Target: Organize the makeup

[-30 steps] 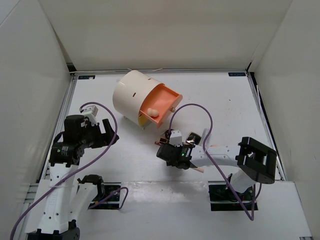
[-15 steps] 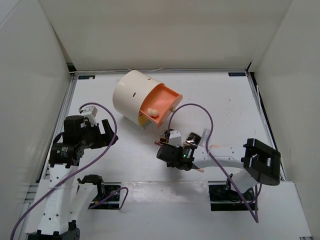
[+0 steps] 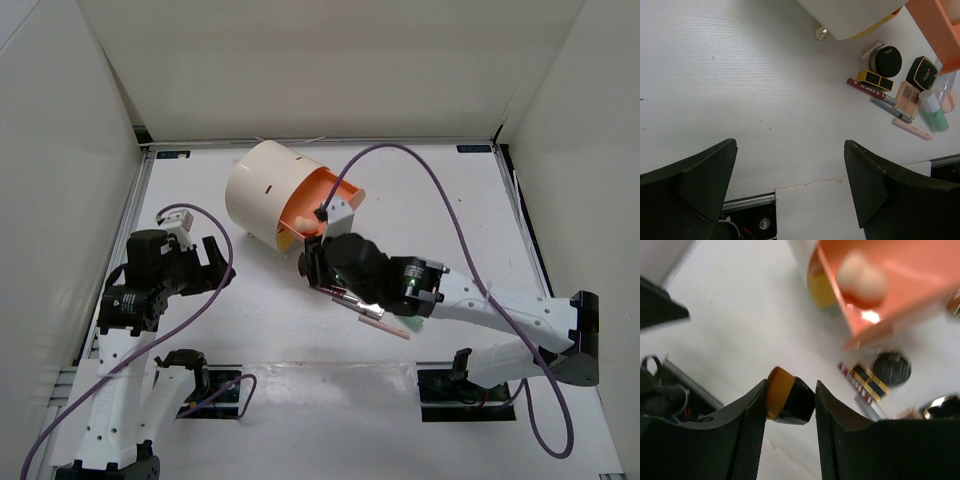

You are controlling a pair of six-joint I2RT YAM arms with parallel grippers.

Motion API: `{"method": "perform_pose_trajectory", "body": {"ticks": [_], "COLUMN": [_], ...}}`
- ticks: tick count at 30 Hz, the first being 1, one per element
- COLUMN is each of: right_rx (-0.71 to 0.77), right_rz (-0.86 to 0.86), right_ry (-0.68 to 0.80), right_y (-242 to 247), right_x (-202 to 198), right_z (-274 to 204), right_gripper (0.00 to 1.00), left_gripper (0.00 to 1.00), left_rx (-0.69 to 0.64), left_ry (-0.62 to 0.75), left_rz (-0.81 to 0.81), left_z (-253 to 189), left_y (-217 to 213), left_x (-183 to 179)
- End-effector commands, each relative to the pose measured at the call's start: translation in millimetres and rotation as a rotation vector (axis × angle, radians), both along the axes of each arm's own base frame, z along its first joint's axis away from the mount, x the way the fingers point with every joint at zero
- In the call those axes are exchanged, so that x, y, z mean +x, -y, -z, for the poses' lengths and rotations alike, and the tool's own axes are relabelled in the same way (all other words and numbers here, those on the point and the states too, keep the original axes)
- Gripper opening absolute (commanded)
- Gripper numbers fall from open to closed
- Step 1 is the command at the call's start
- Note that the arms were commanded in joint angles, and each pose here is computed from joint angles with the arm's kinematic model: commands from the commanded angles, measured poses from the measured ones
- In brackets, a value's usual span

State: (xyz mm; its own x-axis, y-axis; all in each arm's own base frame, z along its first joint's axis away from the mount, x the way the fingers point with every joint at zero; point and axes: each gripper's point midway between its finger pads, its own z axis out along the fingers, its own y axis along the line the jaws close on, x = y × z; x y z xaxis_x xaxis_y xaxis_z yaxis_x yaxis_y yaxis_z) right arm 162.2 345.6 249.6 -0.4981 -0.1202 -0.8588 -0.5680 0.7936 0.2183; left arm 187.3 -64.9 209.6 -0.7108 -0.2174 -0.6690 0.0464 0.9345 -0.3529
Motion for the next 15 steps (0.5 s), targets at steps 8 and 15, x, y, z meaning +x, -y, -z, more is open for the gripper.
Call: {"method": "perform_pose_trajectory", "body": {"ticks": [8, 15], "right_rx": [-0.006, -0.024], "right_rz": [0.045, 0.046], "right_ry": [0.241, 0.200], "right_y": [-6, -6], "right_x": [133, 164], "right_z": [-66, -67], "right_gripper": [0.28, 0.67], "left_gripper": [0.98, 0.98], "left_rx": [0.021, 0.061], "left_ry": [0.073, 0.112], "left_rz": [-0.003, -0.016], "left_z": [-15, -22], "left_y": [-3, -10], "left_x": [16, 19]}}
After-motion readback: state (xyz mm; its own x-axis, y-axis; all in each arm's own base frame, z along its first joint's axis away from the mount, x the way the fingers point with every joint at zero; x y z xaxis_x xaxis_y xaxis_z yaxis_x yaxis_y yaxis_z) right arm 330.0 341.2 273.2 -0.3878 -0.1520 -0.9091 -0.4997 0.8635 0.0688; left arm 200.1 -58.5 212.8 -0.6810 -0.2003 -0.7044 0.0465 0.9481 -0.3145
